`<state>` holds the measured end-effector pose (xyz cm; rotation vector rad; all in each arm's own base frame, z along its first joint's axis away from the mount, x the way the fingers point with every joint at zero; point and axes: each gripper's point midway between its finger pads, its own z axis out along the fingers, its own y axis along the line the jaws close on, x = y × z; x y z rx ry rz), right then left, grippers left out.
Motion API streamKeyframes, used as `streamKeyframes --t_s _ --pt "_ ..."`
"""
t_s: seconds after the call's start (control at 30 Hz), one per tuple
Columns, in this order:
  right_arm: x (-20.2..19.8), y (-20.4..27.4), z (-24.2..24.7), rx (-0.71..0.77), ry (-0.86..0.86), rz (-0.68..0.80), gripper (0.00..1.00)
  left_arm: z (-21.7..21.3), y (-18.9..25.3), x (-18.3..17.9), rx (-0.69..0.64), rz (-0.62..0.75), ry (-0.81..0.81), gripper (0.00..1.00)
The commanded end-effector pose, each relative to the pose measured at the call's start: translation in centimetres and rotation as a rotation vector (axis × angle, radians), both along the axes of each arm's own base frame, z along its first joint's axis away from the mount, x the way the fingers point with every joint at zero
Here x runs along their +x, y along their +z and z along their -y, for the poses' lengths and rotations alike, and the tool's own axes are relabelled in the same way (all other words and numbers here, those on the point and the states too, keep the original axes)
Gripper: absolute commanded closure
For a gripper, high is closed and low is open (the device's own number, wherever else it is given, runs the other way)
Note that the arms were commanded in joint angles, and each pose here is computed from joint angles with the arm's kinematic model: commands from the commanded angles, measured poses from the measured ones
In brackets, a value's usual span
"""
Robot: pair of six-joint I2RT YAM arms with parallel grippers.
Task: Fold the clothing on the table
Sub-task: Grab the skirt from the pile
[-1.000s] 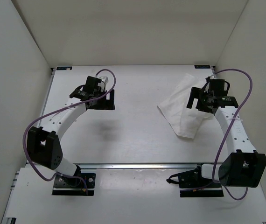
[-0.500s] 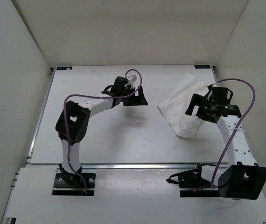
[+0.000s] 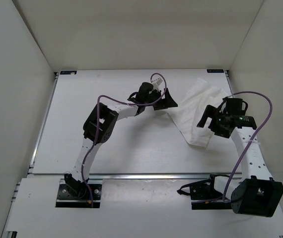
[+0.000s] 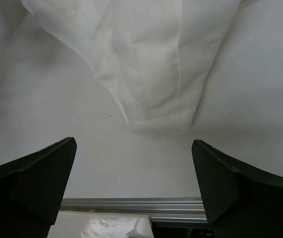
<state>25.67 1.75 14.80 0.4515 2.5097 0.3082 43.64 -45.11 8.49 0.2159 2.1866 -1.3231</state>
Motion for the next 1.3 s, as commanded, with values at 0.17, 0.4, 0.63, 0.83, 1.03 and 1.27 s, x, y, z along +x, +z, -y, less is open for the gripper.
streamKeyframes --t_s 0.17,0.4,0.63,0.83,1.03,1.27 --pt "-0.4 0.0 0.4 0.0 -0.031 -0.007 0.01 2.5 0.5 -1.3 -0.022 -0.002 -0.04 0.05" --pt "0.0 -0.3 0.3 0.01 -0.019 -0.002 0.01 1.7 -0.1 -2.0 0.037 -0.014 -0.009 0.04" --pt "0.0 -0.3 0.4 -0.003 -0.005 0.003 0.0 0.3 -0.3 -3.0 0.09 -0.059 0.028 0.08" --pt "0.2 -0.2 0.4 0.005 0.004 0.013 0.01 0.9 -0.7 -3.4 0.026 -0.102 0.034 0.1" --pt "0.3 0.2 0.6 0.0 0.007 0.028 0.0 2.9 -0.5 -3.5 0.019 -0.095 0.044 0.14" --pt "0.1 0.6 0.7 -0.003 0.001 0.046 0.01 4.3 -1.4 -2.5 -0.017 -0.138 0.102 0.32"
